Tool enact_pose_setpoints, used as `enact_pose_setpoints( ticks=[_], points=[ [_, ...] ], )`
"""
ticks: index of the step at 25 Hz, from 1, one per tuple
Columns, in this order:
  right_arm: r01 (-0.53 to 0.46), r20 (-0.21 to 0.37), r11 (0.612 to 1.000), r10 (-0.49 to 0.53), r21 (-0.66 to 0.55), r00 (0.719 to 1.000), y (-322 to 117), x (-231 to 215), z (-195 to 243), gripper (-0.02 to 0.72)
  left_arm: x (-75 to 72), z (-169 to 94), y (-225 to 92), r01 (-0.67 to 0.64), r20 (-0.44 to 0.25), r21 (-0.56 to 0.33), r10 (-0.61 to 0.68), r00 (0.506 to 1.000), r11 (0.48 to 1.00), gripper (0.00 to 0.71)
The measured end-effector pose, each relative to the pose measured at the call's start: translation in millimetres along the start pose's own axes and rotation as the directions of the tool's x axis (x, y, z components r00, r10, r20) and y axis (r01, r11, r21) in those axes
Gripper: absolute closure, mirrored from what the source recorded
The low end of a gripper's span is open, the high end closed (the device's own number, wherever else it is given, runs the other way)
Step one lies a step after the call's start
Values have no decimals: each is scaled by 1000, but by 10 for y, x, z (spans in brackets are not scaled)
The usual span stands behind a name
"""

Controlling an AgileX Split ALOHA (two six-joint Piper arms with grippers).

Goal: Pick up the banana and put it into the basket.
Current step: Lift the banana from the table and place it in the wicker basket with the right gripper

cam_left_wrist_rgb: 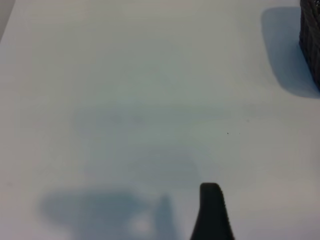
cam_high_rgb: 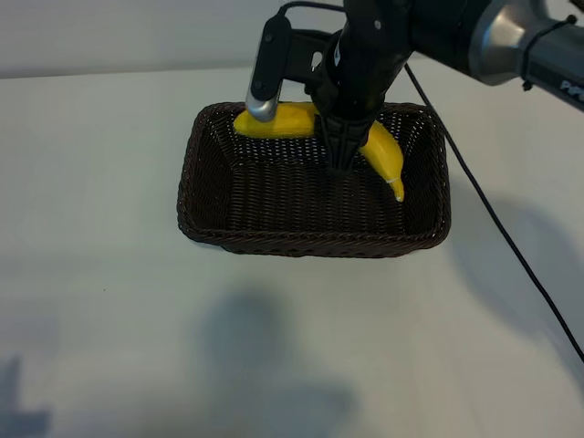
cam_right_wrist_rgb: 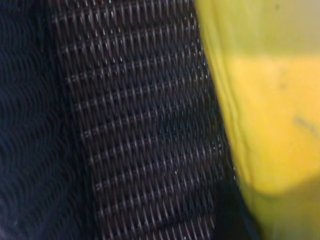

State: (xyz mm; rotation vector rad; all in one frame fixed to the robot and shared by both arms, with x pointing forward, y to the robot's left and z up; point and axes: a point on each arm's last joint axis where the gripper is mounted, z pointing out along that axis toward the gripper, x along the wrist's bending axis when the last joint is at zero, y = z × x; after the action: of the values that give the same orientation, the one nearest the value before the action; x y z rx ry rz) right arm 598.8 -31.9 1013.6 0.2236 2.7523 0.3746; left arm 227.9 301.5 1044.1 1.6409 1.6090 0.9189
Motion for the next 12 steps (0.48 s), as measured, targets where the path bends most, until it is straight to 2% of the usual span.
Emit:
enact_pose_setpoints(
  ticks=[8, 12],
  points=[
    [-2, -13, 1000, 2, 11, 1000, -14, 41, 500, 281, 0, 0, 0, 0, 0, 0, 0, 1000, 1000, 162],
    [1, -22, 1000, -1, 23, 1000, -32, 62, 617, 281, 0, 0, 0, 0, 0, 0, 0, 1000, 1000, 162]
  ],
)
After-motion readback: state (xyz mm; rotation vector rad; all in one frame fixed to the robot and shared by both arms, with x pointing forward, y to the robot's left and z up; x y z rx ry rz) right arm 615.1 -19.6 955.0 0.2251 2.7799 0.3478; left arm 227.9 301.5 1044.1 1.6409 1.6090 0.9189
